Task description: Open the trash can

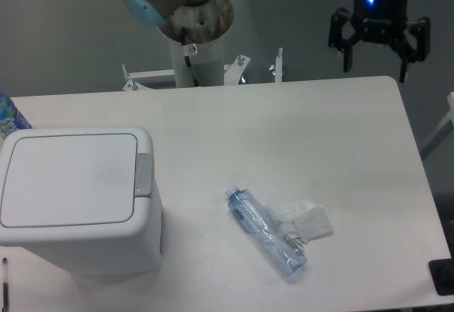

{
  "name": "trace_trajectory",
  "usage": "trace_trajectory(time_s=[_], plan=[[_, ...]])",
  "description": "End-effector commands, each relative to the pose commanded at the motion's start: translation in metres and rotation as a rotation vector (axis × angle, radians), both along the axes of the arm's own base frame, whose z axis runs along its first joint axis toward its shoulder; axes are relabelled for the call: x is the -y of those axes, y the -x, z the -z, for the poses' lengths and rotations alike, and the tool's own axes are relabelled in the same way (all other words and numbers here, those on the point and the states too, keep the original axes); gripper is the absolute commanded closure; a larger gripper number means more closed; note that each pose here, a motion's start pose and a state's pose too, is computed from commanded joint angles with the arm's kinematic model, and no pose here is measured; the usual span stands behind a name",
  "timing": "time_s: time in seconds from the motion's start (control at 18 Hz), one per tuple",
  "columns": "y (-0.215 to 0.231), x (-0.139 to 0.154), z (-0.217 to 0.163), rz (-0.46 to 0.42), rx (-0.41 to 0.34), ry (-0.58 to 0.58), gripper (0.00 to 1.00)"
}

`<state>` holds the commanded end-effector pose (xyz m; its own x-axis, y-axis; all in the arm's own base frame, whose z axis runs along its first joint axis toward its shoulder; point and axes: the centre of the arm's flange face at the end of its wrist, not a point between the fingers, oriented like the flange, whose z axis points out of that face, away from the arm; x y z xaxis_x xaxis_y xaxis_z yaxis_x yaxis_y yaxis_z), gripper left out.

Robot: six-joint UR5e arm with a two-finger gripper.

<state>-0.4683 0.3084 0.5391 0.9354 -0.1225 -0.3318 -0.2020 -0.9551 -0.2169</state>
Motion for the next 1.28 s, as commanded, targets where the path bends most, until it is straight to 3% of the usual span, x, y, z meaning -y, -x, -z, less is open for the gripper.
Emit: trace_trajectory(time_s=[0.44, 0.72, 1.28], plan=[[0.002, -0.004, 0.004, -0.003, 0.016, -0.026, 0.00], [0.004, -0.016, 0.003, -0.171, 0.062, -0.149, 0.00], [0.004, -0.023, 0.005, -0.162, 0.056, -0.155, 0.00]])
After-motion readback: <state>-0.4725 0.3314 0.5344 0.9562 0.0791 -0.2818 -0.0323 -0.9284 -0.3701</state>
